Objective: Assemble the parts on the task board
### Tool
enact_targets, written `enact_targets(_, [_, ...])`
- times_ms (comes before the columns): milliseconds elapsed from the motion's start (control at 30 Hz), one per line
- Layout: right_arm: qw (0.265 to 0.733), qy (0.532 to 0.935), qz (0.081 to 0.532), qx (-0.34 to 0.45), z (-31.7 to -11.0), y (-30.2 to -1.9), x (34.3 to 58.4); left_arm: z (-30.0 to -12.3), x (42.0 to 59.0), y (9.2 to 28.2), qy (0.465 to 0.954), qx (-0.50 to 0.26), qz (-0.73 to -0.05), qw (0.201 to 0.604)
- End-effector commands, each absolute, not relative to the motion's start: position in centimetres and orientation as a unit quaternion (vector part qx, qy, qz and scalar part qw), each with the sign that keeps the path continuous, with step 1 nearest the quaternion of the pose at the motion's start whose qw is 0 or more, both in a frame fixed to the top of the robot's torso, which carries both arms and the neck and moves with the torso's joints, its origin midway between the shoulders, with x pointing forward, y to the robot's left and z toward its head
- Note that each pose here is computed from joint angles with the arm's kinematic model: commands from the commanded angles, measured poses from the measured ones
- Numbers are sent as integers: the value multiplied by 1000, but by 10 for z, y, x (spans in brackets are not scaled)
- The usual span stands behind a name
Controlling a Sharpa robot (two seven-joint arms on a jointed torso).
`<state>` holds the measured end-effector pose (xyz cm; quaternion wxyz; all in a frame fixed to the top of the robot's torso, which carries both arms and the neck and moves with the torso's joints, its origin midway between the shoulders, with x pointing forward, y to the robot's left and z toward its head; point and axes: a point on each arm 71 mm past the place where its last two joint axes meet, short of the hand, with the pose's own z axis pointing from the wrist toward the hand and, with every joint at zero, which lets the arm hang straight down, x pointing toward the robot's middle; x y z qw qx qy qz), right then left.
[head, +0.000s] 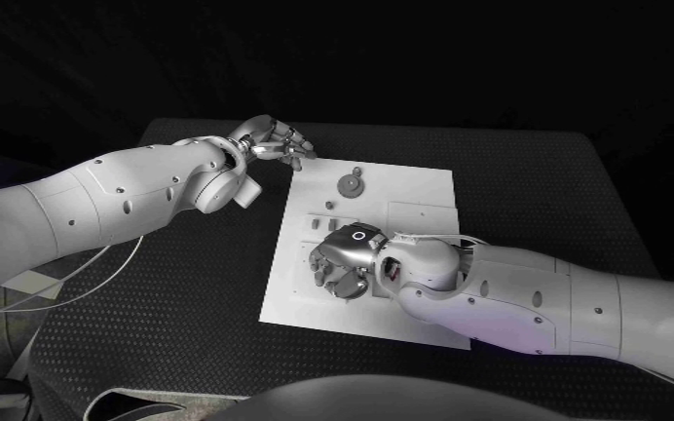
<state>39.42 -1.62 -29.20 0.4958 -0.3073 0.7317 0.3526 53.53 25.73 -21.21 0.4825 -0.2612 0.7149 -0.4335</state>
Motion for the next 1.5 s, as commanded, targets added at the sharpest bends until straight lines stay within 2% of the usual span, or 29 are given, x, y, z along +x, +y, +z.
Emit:
enact_targets(33, [505,728,354,-299,-292,-19,394,-212,535,256,716,-260,-439,477])
enact_targets(333, [532,706,378,-276,-281,-28,391,-212,536,260,715,-263,-435,481])
enact_targets(667, [556,690,394,-244,-258,-40,396,-212,536,260,715,-261,-436,480])
enact_targets(900, [576,675,429,-170,-223,-62,412,-212,536,261,715,-262,-435,481])
enact_targets(1000, [574,690,421,-133,-213,-83,426,-212,536,261,714,-262,-435,482])
enact_targets(1200, [565,726,380,-92,-212,-131,449,-211,536,262,713,-264,-433,484])
enact_targets(1300, [553,743,363,-95,-214,-147,449,-211,536,262,712,-263,-434,485])
enact_targets(1500, [519,776,339,-114,-219,-159,438,-211,536,262,712,-263,-434,486])
